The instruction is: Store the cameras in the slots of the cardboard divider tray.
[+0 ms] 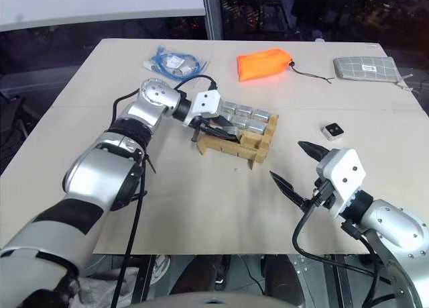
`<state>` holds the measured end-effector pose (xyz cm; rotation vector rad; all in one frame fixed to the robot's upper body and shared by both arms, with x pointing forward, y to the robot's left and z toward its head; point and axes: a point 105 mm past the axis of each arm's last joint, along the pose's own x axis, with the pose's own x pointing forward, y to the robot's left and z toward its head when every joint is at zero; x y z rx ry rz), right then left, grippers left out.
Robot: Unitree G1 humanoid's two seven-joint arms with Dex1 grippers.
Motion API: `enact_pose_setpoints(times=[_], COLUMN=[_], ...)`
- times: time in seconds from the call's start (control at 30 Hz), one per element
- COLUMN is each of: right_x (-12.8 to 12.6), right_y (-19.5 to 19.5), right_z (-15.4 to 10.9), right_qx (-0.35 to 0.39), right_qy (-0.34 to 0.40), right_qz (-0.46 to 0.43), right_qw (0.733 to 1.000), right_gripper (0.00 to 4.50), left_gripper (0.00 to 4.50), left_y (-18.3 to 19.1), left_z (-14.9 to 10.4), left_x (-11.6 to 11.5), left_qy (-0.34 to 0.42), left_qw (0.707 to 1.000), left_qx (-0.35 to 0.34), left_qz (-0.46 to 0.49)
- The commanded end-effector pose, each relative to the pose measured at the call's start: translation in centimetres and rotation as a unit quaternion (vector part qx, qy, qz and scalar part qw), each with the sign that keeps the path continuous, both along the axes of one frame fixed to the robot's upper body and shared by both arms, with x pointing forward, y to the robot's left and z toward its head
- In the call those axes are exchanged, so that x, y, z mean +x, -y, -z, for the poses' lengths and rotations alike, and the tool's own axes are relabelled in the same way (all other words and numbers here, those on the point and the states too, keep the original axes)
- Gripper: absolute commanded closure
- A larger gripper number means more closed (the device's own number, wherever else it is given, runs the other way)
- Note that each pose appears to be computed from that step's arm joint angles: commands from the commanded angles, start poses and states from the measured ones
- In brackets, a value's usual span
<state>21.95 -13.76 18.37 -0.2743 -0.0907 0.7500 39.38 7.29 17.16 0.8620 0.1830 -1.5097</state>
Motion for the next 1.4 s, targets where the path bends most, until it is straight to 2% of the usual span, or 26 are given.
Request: enact_pose_setpoints(times=[0.03,0.1,0.17,0.3,0.4,0.6,0.73,1.03,1.2,1.4], right_x=[-0.5,-0.5,-0.2,1.4,4.8,11.7,14.9,16.8,17.4,17.9], right_y=[0.0,0.2,0.5,1.6,4.3,8.4,10.2,12.0,12.6,12.9], right_z=[-0.7,-0.5,-0.2,0.6,2.2,2.6,2.7,4.3,4.6,5.1], right_qx=[-0.003,-0.003,-0.008,-0.013,-0.055,-0.035,-0.015,-0.008,-0.005,-0.002], right_qy=[0.02,0.016,0.013,-0.004,-0.036,-0.065,-0.091,-0.158,-0.164,-0.17], right_qz=[0.004,0.018,0.041,0.085,0.159,0.251,0.276,0.27,0.278,0.285], right_qw=[1.0,1.0,0.999,0.996,0.985,0.965,0.957,0.95,0.946,0.943], right_gripper=[0.0,0.0,0.0,0.0,0.0,0.0,0.0,0.0,0.0,0.0], left_gripper=[2.41,1.34,0.64,0.64,0.64,0.64,0.64,0.64,0.64,0.64], left_y=[0.4,0.7,0.5,-0.1,-0.7,-0.5,-0.6,-2.0,-3.3,-3.8], left_z=[-2.1,-3.5,-4.8,-7.9,-8.7,-5.2,-3.4,-2.9,-2.5,-2.5], left_x=[0.3,0.3,-0.1,-1.3,-3.9,-10.2,-12.7,-14.3,-15.7,-16.0], left_qy=[0.028,0.023,-0.004,-0.044,-0.072,-0.133,-0.142,-0.135,-0.121,-0.107], left_qw=[0.999,0.997,0.993,0.977,0.963,0.943,0.931,0.916,0.922,0.924], left_qx=[-0.031,-0.076,-0.115,-0.205,-0.255,-0.304,-0.328,-0.35,-0.34,-0.34], left_qz=[0.003,0.002,0.012,0.032,0.05,-0.014,-0.076,-0.141,-0.14,-0.138])
